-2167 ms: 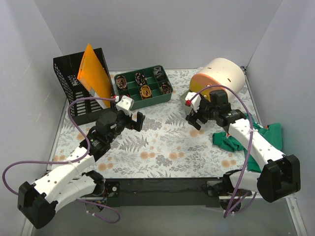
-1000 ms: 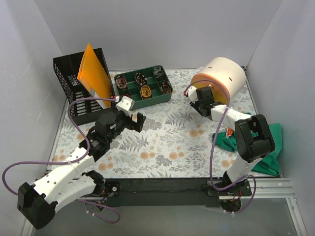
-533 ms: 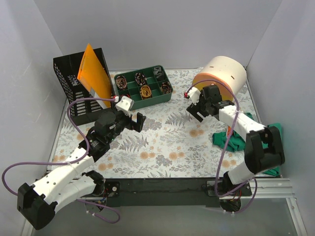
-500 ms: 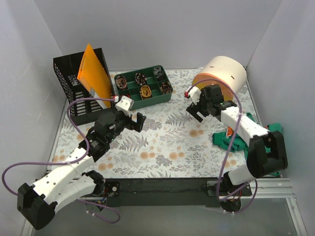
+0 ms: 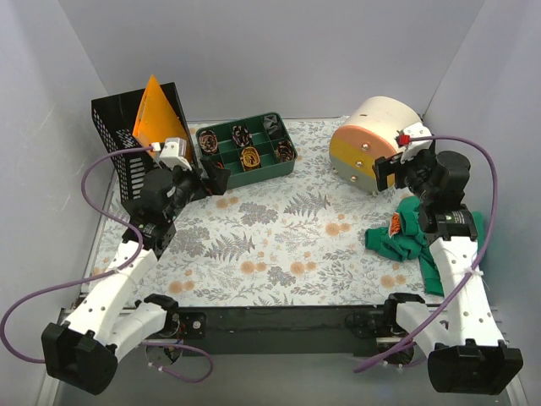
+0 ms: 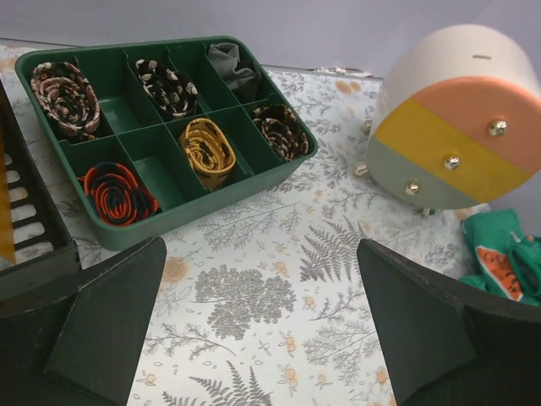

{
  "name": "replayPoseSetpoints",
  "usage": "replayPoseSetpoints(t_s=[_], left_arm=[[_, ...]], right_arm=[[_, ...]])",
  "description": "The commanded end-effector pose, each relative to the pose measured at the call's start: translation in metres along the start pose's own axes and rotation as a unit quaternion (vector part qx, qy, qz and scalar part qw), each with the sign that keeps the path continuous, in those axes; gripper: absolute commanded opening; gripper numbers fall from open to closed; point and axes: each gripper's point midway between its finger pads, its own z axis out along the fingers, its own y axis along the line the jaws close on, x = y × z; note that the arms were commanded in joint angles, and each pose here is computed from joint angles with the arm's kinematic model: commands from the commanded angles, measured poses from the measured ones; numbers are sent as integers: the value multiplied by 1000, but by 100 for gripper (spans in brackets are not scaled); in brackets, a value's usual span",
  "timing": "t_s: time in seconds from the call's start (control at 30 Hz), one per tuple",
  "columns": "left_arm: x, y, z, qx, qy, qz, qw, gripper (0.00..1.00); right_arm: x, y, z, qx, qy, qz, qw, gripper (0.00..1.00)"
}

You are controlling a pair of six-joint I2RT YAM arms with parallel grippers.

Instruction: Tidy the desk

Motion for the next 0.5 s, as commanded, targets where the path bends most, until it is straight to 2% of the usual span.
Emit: replayPoseSetpoints(t_s=[0.0,0.3,0.47], left_arm=[[-39,-18,-19,19,-44,-52,998,98],[-69,-23,-62,10,-82,-19,996,98],[-82,-35,-78,34,-98,-14,995,98]], right_arm=[[-20,-5,-12,28,-35,38,998,98],[-38,-43,-40,154,-48,105,981,99],[-52,-57,-58,196,-60,102,973,98]])
